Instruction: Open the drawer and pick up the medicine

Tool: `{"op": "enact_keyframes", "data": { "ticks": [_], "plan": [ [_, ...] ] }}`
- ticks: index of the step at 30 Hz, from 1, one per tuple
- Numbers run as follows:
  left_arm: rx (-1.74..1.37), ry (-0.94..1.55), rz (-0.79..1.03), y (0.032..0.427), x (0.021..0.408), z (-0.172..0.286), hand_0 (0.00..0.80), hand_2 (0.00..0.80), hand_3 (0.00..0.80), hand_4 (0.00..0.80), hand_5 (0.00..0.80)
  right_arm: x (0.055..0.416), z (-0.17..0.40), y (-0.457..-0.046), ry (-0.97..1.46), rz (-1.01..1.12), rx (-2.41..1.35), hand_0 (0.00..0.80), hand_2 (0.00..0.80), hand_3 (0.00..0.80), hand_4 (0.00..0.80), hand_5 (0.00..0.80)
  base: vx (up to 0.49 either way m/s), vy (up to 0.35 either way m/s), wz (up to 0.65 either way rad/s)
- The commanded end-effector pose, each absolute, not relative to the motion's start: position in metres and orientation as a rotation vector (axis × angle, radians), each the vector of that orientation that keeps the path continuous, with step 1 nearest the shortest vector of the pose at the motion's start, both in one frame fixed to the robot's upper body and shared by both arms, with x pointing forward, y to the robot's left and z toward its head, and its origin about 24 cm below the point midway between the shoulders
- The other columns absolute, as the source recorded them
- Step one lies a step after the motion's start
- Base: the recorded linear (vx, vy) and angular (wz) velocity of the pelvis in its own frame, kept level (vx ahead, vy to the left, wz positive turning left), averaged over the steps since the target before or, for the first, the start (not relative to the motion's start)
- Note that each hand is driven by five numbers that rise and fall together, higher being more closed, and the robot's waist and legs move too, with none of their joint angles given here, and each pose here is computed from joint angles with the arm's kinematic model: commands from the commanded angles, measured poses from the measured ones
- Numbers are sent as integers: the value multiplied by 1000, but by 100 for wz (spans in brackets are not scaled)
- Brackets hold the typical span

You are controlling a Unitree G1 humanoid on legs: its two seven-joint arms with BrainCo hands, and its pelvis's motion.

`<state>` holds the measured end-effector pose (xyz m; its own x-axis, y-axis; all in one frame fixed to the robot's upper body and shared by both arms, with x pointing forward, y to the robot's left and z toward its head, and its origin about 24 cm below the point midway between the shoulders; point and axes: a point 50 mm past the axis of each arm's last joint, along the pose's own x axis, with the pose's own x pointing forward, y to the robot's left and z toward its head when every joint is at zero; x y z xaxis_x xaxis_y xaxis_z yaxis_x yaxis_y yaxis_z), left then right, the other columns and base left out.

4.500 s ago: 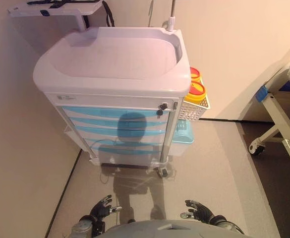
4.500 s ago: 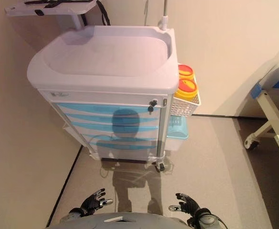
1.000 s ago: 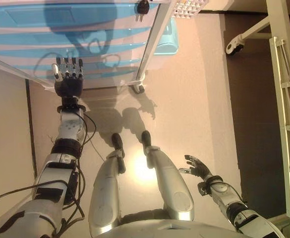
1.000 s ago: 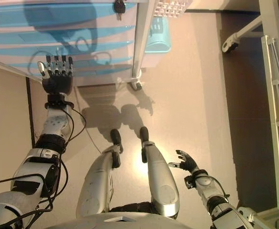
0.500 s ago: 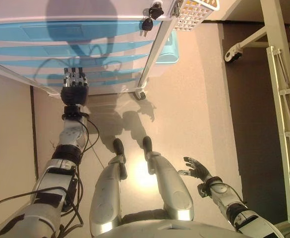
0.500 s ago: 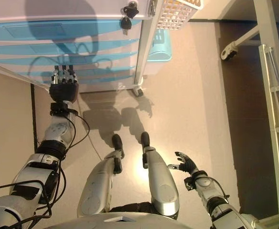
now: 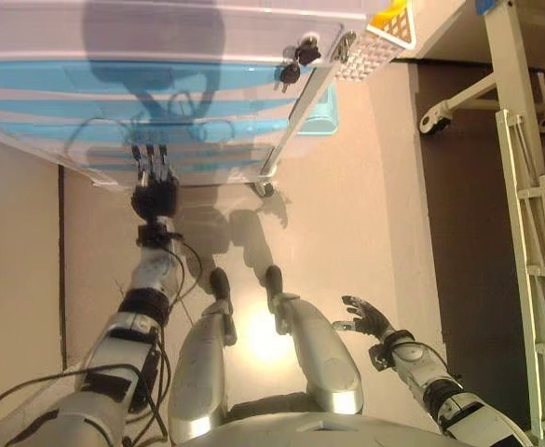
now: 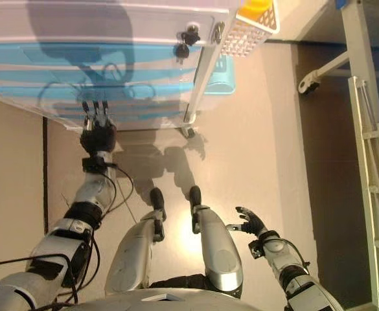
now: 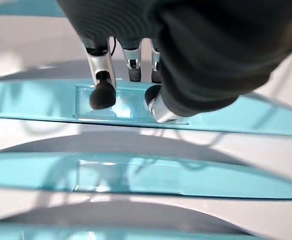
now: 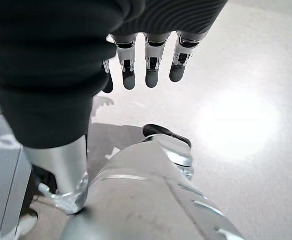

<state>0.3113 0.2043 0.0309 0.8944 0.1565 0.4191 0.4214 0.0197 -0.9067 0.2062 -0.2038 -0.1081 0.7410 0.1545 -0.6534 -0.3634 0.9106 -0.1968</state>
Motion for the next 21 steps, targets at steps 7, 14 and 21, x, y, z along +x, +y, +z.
{"op": "enact_keyframes", "data": {
  "ticks": [7,14,21],
  "plan": [
    [-1631,-630,-868,180,236,21,800,800,800,800,800,209,-99,-218,656,269,-382,0,0,0,0,0,-12,-75,45],
    [-1695,-437,-292,224,157,-63,800,800,800,800,800,204,-100,-235,697,266,-406,0,0,0,0,0,-10,-4,13],
    [-1662,-34,195,231,91,-115,800,800,800,800,800,184,-112,-246,780,221,-369,0,0,0,0,0,32,28,21]
  ]
}}
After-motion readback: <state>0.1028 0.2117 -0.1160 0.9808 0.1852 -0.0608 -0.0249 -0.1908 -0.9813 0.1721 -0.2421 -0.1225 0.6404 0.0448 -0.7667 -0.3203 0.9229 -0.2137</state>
